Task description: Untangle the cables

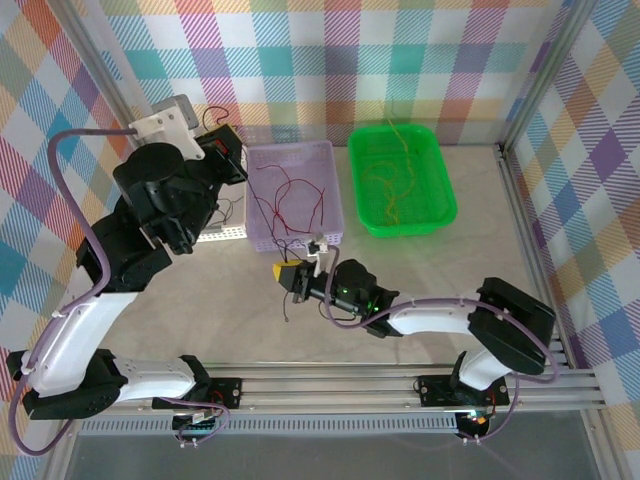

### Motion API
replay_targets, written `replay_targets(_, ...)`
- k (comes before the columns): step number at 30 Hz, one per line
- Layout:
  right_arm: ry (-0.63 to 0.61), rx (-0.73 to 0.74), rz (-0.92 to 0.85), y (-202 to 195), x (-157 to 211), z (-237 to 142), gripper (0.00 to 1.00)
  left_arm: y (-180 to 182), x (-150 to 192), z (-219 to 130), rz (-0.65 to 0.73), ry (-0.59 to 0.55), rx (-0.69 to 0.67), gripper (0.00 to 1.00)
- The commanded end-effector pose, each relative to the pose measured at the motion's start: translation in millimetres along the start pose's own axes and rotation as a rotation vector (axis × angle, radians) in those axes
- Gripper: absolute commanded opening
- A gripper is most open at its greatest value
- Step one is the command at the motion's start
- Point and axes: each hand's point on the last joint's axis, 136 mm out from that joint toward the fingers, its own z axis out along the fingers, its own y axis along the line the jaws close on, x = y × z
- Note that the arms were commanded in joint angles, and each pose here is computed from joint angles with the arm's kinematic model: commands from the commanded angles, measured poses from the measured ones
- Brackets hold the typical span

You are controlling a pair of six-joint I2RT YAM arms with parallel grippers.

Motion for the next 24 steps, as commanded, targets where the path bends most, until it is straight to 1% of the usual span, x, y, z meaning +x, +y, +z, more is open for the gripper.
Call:
replay_targets(1, 0.171, 0.097, -0.05, -32.6, 49.7, -22.5, 0.0, 13.3, -47.4, -9.3, 0.042, -0.128, -0.064, 0.0)
replay_targets(5, 0.22, 0.054, -0.062, -26.4, 59.2, -33.2, 0.0, 17.3, -52.5, -6.1, 0.06, -0.127, -0.082, 0.0)
replay_targets(6, 0.231, 0.037, -0.062, -22.9, 60.4, -33.9, 0.05, 16.0, -50.5, -5.1, 0.055, -0.119, -0.074, 0.0)
replay_targets(9, 0.243, -0.004, -0.059, -13.1, 59.1, -35.1, 0.31, 13.2, -35.6, 2.4, 0.04, -0.075, -0.064, 0.0)
replay_targets(12, 0.244, -0.053, -0.067, -1.5, 55.2, -35.6, 0.44, 11.2, -18.6, 11.2, 0.019, -0.042, -0.056, 0.0)
replay_targets(13, 0.245, -0.067, -0.073, 1.9, 54.1, -35.6, 0.47, 9.8, -14.7, 13.7, 0.013, -0.034, -0.051, 0.0)
replay_targets(15, 0.252, -0.08, -0.081, 4.5, 54.8, -35.3, 0.45, 7.0, -8.6, 18.3, 0.001, -0.021, -0.045, 0.0)
replay_targets(16, 0.252, -0.087, -0.08, 5.3, 55.2, -35.2, 0.41, 5.4, -6.1, 20.9, -0.001, -0.016, -0.043, 0.0)
replay_targets(17, 0.253, -0.095, -0.081, 5.4, 56.9, -35.2, 0.32, 3.8, -5.7, 21.9, -0.007, -0.014, -0.038, 0.0)
replay_targets(18, 0.247, -0.1, -0.079, 5.5, 56.9, -34.8, 0.28, 1.8, -4.6, 23.3, -0.013, -0.011, -0.032, 0.0)
replay_targets(20, 0.24, -0.097, -0.07, 3.5, 57.8, -33.8, 0.3, 0.0, -2.9, 25.0, -0.033, -0.006, -0.027, 0.0)
replay_targets(21, 0.231, -0.095, -0.07, 2.7, 56.9, -33.3, 0.34, -1.9, -1.3, 26.0, -0.043, -0.001, -0.019, 0.0)
replay_targets(22, 0.222, -0.093, -0.073, 2.2, 55.6, -33.0, 0.41, -3.5, -0.3, 26.6, -0.049, 0.004, -0.012, 0.0)
replay_targets(23, 0.212, -0.089, -0.078, 2.0, 53.4, -32.2, 0.53, -5.0, 1.3, 27.5, -0.057, 0.011, -0.005, 0.0)
replay_targets(24, 0.203, -0.094, -0.089, 4.4, 49.9, -30.6, 0.59, -5.2, 1.9, 27.4, -0.063, 0.015, -0.004, 0.0)
